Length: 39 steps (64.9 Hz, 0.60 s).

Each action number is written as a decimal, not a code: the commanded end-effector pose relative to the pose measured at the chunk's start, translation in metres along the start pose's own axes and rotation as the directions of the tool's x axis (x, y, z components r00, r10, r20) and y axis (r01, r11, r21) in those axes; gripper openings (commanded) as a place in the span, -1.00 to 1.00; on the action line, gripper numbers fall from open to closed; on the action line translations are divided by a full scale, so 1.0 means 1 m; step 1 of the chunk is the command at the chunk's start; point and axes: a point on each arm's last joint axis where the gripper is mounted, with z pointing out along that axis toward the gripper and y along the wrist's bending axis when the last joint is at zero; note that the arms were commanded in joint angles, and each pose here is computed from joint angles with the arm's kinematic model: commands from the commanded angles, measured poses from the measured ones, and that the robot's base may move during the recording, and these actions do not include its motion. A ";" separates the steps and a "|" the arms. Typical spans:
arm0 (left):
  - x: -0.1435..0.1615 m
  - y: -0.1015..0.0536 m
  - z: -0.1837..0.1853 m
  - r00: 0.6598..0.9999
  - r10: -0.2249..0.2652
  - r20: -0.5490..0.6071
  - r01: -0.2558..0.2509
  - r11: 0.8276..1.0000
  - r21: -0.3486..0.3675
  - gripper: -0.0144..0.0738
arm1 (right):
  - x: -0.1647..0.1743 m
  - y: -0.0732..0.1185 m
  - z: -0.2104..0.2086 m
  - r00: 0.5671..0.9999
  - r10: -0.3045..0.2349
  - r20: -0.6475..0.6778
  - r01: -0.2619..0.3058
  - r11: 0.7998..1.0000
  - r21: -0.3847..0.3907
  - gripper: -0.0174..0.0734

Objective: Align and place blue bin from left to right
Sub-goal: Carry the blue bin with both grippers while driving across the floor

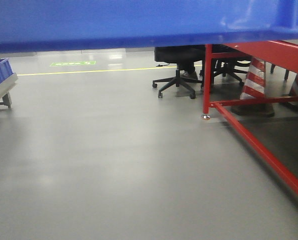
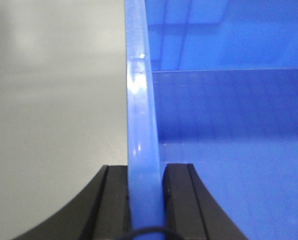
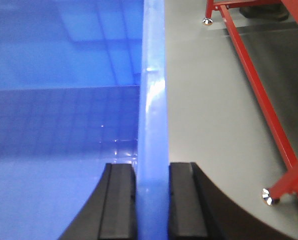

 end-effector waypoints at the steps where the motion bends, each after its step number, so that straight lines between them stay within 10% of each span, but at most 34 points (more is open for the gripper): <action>1: -0.009 -0.002 -0.010 0.996 0.002 0.092 -0.007 0.999 0.052 -0.93 | -0.013 0.000 -0.010 0.993 -0.020 0.116 0.025 0.999 -0.043 -0.79; 39: -0.009 -0.002 -0.010 0.996 0.002 0.092 -0.007 0.999 0.052 -0.93 | -0.013 0.000 -0.010 0.993 -0.020 0.116 0.025 0.999 -0.043 -0.79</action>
